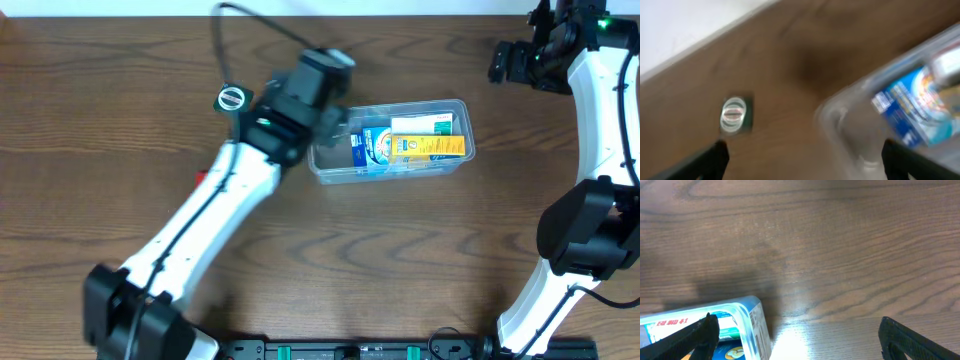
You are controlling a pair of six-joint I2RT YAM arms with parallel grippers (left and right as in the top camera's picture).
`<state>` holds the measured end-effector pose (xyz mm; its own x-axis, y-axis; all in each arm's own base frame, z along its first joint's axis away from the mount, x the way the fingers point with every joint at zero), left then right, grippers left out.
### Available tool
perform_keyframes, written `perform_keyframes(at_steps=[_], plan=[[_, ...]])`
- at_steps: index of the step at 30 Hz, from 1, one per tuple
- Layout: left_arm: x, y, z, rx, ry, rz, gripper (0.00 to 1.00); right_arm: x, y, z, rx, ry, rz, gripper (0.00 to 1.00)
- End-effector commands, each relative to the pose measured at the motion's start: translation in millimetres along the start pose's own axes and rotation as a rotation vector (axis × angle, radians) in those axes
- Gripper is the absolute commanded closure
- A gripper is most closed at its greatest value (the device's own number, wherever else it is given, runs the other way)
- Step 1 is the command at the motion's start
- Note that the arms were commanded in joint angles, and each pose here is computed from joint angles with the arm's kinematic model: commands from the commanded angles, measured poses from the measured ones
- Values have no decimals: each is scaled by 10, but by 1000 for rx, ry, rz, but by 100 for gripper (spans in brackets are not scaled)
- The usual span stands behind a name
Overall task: Pack container
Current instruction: 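Withdraw the left gripper back toward the red Panadol box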
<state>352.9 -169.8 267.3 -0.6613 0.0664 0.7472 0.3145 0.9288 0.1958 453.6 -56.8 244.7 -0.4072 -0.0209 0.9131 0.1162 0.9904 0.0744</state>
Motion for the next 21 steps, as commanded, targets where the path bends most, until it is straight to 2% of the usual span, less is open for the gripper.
perform_keyframes(at_steps=[1, 3, 6, 11, 18, 21], plan=[[58, 390, 179, 308, 100, -77, 2, 38, 18, -29, -9, -14, -2, 1], [34, 559, 377, 390, 204, -124, 2, 38, 18, -29, -9, -14, -2, 1], [-28, 730, 636, 436, 315, -172, 2, 38, 18, -29, -9, -14, -2, 1], [-117, 891, 950, 544, 419, -224, 2, 38, 18, -29, -9, -14, -2, 1], [-243, 939, 1294, 657, 537, -105, 2, 38, 18, -29, -9, -14, -2, 1], [-268, 953, 1406, 669, 570, -108, 2, 38, 18, -29, -9, -14, -2, 1]])
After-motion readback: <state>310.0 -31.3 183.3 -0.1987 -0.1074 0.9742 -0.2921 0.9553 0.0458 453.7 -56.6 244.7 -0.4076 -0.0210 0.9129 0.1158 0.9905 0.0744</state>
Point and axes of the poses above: each gripper's point midway between its finger pads, its own x axis back along the fingers, its own y axis along the line the jaws close on, z = x × y, the point moved 8 cm from there along x, back along the fingers, and after that the axes turned 3 degrees about x, right-handed, at the moved point
